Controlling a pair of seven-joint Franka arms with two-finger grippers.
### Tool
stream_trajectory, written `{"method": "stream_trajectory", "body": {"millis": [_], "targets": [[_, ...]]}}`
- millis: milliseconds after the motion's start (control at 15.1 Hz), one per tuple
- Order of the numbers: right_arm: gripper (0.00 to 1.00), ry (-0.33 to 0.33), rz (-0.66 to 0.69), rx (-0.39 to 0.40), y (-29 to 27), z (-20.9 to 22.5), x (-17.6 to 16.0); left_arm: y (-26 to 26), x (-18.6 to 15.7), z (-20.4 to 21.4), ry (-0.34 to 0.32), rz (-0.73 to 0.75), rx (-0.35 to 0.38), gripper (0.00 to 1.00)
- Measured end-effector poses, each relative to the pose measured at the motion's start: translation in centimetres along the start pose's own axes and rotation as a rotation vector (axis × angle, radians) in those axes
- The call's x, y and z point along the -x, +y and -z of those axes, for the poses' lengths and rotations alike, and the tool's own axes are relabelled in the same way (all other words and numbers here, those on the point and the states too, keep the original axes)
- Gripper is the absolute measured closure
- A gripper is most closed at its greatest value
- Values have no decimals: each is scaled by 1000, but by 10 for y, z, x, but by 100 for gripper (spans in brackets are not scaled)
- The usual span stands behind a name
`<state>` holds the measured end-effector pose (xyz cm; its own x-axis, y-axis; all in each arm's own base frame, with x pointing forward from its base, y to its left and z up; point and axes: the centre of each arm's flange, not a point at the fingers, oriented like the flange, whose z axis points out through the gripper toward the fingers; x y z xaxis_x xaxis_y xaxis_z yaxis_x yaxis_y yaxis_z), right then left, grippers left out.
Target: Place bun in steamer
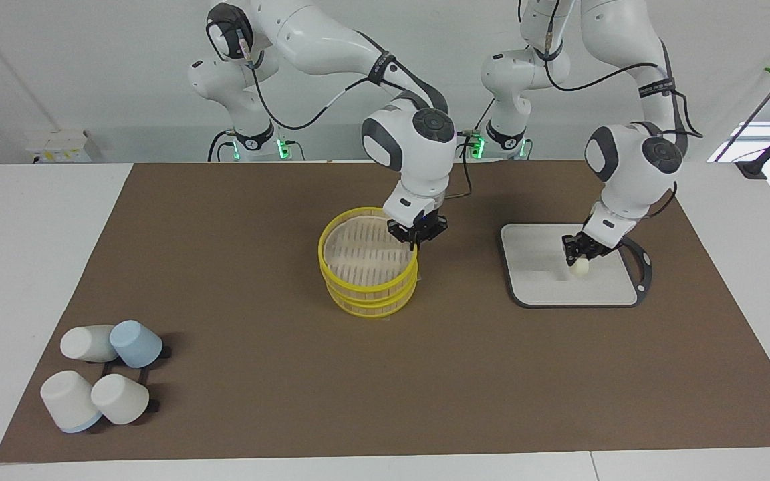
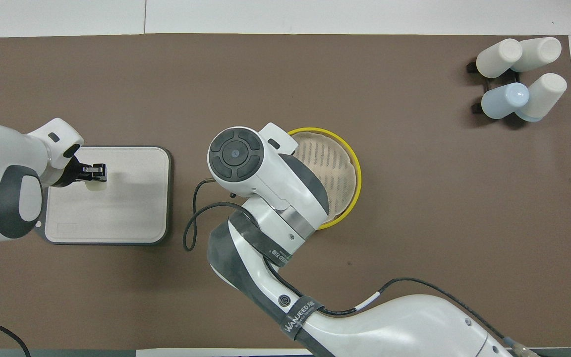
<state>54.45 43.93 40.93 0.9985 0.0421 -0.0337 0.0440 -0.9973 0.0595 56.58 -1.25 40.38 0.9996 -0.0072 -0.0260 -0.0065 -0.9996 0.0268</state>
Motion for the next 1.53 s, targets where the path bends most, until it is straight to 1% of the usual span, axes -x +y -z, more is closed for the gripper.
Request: {"method": "stream_trajectory", "body": {"millis": [133, 332, 398, 531, 730, 862, 995, 1128, 1327, 1526], "targets": [[92, -34, 13, 23, 40, 24, -22, 18, -6, 55, -27, 29, 0, 67], [92, -64, 76, 28, 126, 59, -52, 66, -6, 131, -15, 118, 0, 67], [92, -81, 95, 30, 158, 69, -57, 96, -3, 147, -3, 155, 2, 67], [92, -112, 126, 28, 217, 84, -65, 174, 11, 155, 8, 220, 6, 67], [92, -165, 174, 17, 289, 88, -70, 296, 47, 135, 16, 271, 17, 67], [92, -184, 204, 4, 327, 84, -72, 362, 66, 102, 24, 288, 28, 67], [92, -195, 219, -10, 348, 79, -73, 409, 74, 65, 50, 294, 51, 67], [92, -200, 225, -15, 349, 78, -73, 431, 78, 33, 56, 301, 58, 67], [92, -200, 240, -16, 340, 79, -70, 455, 84, -20, 92, 315, 27, 67], [92, -199, 241, -15, 339, 79, -70, 463, 88, -58, 109, 303, 30, 67]]}}
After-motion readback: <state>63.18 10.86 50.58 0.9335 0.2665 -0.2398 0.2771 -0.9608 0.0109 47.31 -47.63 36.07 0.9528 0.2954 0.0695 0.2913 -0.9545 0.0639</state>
